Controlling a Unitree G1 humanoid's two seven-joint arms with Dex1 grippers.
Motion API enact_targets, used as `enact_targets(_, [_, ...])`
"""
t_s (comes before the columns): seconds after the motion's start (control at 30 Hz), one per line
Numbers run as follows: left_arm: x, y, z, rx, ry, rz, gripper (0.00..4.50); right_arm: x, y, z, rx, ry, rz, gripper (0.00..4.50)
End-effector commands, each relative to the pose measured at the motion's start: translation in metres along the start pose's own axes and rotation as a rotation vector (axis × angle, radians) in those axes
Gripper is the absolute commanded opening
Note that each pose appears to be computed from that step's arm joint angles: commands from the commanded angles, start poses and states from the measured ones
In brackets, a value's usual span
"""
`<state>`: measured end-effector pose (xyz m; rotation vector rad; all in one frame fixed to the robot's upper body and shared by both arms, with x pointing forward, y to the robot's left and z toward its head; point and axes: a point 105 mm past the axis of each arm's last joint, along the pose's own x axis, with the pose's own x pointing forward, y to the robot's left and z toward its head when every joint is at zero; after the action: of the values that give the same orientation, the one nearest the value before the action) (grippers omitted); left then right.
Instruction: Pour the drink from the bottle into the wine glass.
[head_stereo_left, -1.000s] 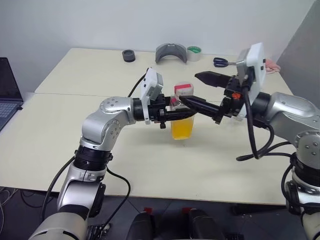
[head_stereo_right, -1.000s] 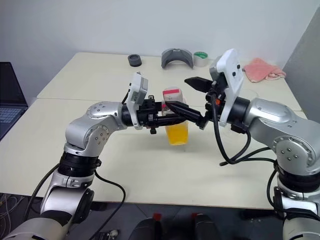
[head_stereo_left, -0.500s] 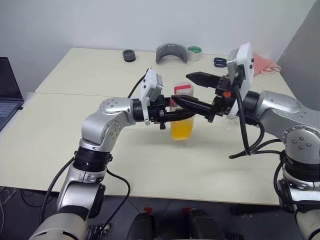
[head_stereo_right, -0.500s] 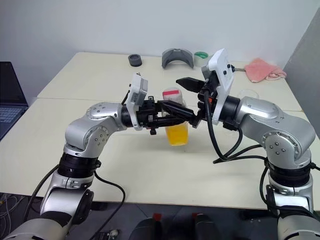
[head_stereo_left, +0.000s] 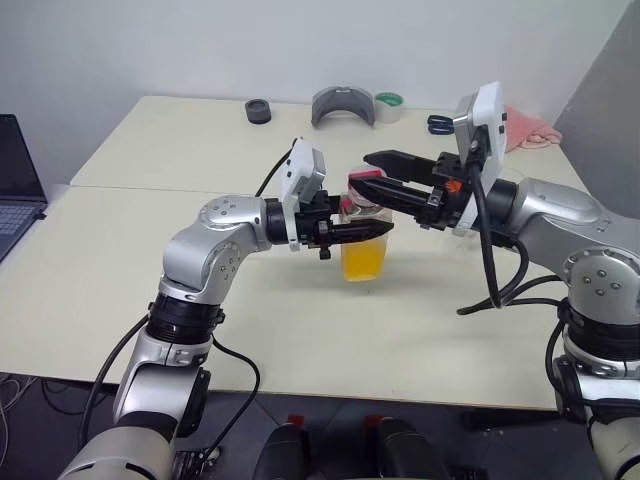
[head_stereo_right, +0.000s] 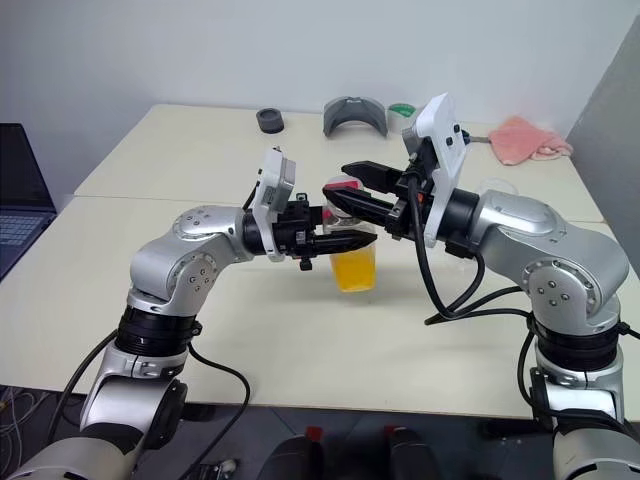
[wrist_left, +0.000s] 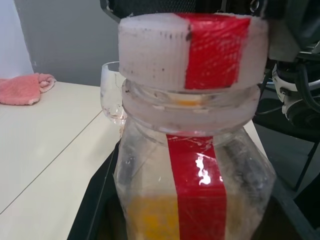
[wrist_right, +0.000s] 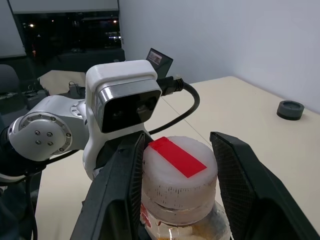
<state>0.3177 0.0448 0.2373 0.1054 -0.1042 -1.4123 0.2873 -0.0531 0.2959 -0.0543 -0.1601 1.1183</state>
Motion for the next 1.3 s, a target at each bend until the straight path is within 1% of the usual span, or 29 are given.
enact_targets(0.03, [0.0,-0.004,0.019,0.068,-0.042,-0.013,1.84,-0.003,-0.001,0.049,-0.067,-0.187,-0.016,1.74])
enact_targets(0.2, [0.0,-0.004,0.019,0.069,-0.042,-0.011,1.84,-0.002,-0.003,0.053,-0.089,-0.178,-0.025,1.74])
enact_targets(0.4, [0.001,-0.004,0.019,0.07,-0.045,-0.013,1.84,-0.012,-0.007,0.042,-0.086,-0.137,-0.061,1.74])
enact_targets(0.47, [0.0,-0.005,0.018,0.068,-0.045,-0.013,1.84,-0.023,-0.013,0.035,-0.074,-0.113,-0.114,1.74])
enact_targets(0.53, [-0.002,-0.006,0.017,0.068,-0.042,-0.012,1.84,-0.043,-0.021,0.024,-0.061,-0.07,-0.191,1.74])
enact_targets(0.63, [-0.006,-0.005,0.017,0.071,-0.038,-0.006,1.84,-0.081,-0.032,0.006,-0.019,-0.011,-0.352,1.74])
enact_targets(0.73, [-0.006,-0.005,0.018,0.074,-0.038,-0.004,1.84,-0.105,-0.027,-0.024,0.046,0.046,-0.478,1.74])
enact_targets(0.77, [-0.006,-0.005,0.018,0.074,-0.038,-0.006,1.84,-0.11,-0.025,-0.037,0.055,0.083,-0.514,1.74])
enact_targets(0.8, [-0.005,-0.005,0.018,0.072,-0.039,-0.01,1.84,-0.119,-0.027,-0.055,0.074,0.126,-0.587,1.74])
enact_targets(0.87, [-0.003,-0.006,0.018,0.072,-0.042,-0.018,1.84,-0.131,-0.027,-0.083,0.127,0.17,-0.687,1.74])
enact_targets(0.93, [-0.001,-0.006,0.018,0.072,-0.045,-0.022,1.84,-0.141,-0.029,-0.108,0.117,0.246,-0.794,1.74])
enact_targets(1.07, [0.001,-0.006,0.02,0.072,-0.051,-0.029,1.84,-0.152,-0.034,-0.15,0.151,0.297,-0.983,1.74])
enact_targets(1.13, [0.002,-0.006,0.02,0.071,-0.052,-0.032,1.84,-0.162,-0.04,-0.166,0.108,0.347,-1.078,1.74])
enact_targets(1.2, [0.002,-0.007,0.02,0.072,-0.052,-0.036,1.84,-0.169,-0.044,-0.173,0.104,0.348,-1.142,2.45])
enact_targets(1.23, [0.002,-0.007,0.02,0.073,-0.051,-0.036,1.84,-0.169,-0.044,-0.174,0.105,0.34,-1.147,2.67])
enact_targets(1.3, [0.002,-0.007,0.02,0.073,-0.05,-0.035,1.84,-0.169,-0.044,-0.175,0.099,0.333,-1.15,3.42])
